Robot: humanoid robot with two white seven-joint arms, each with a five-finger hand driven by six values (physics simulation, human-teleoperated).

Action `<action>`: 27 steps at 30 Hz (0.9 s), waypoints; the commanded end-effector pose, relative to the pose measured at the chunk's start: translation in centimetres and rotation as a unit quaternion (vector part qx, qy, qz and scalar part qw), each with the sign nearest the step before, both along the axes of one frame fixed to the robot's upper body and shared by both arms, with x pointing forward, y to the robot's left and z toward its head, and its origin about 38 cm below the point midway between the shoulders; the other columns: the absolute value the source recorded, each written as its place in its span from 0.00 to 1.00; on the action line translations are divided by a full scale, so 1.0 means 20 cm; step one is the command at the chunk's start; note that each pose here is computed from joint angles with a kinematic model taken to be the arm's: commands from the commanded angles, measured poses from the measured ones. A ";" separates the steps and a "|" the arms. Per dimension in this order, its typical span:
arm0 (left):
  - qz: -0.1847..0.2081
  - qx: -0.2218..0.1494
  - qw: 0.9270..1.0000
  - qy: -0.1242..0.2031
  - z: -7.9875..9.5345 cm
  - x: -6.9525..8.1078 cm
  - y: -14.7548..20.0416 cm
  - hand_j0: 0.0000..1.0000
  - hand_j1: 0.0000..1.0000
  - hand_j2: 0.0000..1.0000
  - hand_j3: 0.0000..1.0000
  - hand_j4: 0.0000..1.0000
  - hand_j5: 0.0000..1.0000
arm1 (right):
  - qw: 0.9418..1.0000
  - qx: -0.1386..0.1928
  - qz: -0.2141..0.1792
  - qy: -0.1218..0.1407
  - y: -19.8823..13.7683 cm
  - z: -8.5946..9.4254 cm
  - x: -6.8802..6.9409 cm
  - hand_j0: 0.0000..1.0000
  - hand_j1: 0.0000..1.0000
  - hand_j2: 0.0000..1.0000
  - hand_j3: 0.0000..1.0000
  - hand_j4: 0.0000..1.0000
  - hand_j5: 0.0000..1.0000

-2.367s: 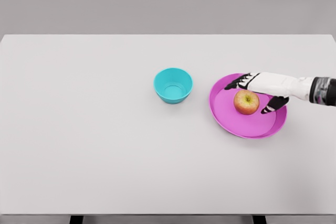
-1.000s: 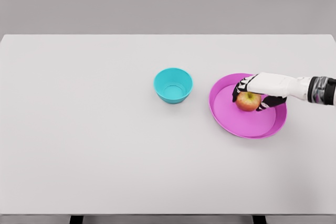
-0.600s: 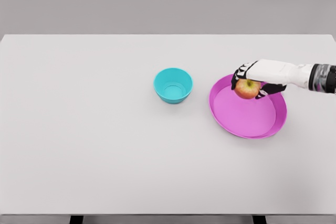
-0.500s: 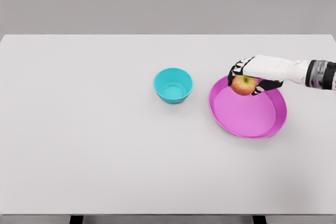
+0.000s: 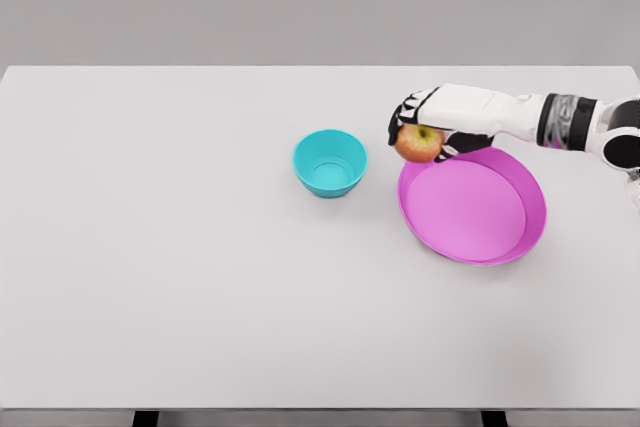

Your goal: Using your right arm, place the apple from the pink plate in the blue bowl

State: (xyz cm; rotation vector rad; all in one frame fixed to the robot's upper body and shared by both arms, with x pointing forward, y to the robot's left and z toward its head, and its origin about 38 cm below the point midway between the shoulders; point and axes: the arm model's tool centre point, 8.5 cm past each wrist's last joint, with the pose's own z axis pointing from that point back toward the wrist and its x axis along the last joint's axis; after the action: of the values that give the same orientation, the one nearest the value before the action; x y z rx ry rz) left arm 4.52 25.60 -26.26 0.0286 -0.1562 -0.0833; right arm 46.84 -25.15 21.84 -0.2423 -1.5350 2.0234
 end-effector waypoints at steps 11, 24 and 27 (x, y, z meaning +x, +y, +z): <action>0.000 0.000 1.000 0.000 0.00 0.00 0.00 1.00 1.00 1.00 1.00 1.00 1.00 | 0.999 0.018 0.033 -0.008 0.26 0.00 0.05 0.45 0.45 0.45 0.45 0.45 0.45; 0.000 0.000 1.000 0.000 0.00 0.00 0.00 1.00 1.00 1.00 1.00 1.00 1.00 | 0.999 0.004 0.044 0.011 0.49 -0.11 0.13 0.46 0.46 0.46 0.46 0.46 0.46; 0.000 0.000 1.000 0.000 0.00 0.00 0.00 1.00 1.00 1.00 1.00 1.00 1.00 | 0.999 0.005 0.045 0.013 0.51 -0.11 0.13 0.46 0.46 0.46 0.46 0.46 0.46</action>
State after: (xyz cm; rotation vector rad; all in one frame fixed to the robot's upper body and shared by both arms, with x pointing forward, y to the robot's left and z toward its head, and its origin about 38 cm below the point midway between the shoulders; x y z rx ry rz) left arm 4.52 25.60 -26.26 0.0288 -0.1562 -0.0833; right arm 49.45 -15.28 19.86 -0.1586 -1.5681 2.0886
